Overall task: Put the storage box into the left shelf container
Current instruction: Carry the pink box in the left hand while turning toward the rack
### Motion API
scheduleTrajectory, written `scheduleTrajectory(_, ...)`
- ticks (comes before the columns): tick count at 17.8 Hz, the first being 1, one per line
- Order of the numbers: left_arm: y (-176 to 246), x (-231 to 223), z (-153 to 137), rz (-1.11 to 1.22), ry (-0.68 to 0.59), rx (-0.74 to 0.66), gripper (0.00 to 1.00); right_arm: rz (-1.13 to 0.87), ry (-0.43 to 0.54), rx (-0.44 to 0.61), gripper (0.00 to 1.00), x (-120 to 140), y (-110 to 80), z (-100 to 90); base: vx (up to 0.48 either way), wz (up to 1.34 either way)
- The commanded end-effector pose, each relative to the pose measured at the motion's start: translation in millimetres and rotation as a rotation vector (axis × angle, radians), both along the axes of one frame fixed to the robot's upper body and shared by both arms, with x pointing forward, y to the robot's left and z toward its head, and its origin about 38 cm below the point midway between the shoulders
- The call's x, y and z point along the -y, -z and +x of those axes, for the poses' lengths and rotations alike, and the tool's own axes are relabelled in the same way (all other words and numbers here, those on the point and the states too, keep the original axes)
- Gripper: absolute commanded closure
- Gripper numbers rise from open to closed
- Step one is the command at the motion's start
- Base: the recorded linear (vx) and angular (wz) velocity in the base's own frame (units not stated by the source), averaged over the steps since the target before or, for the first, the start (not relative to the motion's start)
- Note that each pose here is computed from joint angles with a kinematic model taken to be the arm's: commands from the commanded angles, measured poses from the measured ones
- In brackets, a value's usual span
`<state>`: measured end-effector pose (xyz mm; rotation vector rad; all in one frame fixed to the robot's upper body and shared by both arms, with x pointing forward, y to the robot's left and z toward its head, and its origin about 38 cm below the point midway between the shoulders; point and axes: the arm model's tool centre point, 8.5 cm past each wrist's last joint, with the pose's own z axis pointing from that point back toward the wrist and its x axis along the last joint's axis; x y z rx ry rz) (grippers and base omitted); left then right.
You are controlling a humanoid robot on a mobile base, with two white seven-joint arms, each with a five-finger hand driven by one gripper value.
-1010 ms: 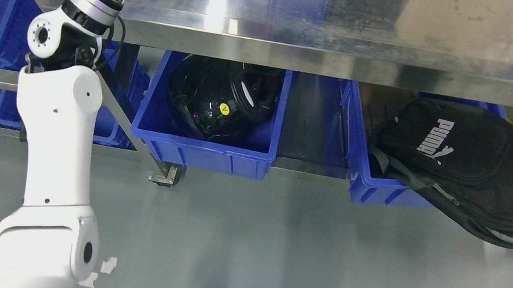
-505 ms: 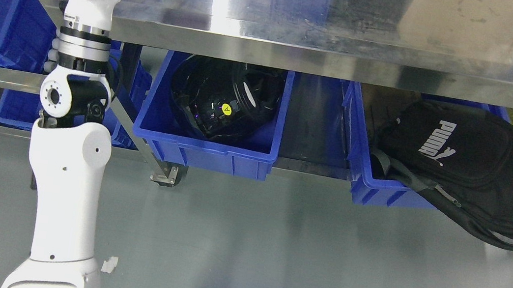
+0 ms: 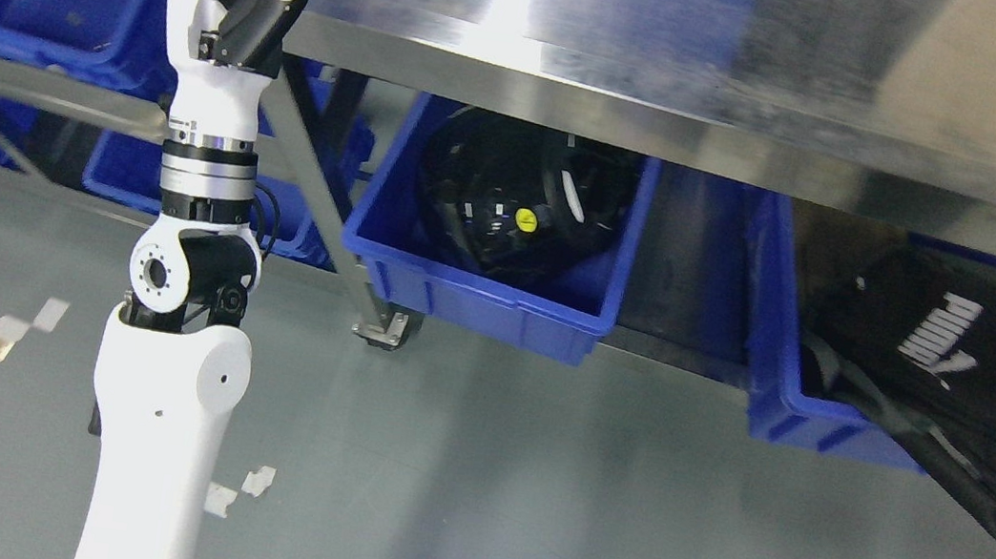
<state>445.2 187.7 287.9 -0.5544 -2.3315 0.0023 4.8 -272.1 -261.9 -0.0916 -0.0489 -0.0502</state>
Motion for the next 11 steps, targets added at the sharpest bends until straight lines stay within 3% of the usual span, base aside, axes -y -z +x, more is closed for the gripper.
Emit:
scheduleTrajectory(1,17,22,-27,0.035,0.075,-0.022,0.94,-0.018,0.019,0.025,0.00,12,-1.0,8.3,0.030,0.86)
scheduleTrajectory(5,36,21,-33,0.032,0.072,-0.065,0.94,-0.018,0.019,0.025,0.00,12,-1.0,8.3,0.100,1.20)
scheduleTrajectory(11,99,17,-61,0.010,0.074,-0.205,0.94,-0.018,0.019,0.026,0.00,12,-1.0,8.5,0.137,1.41)
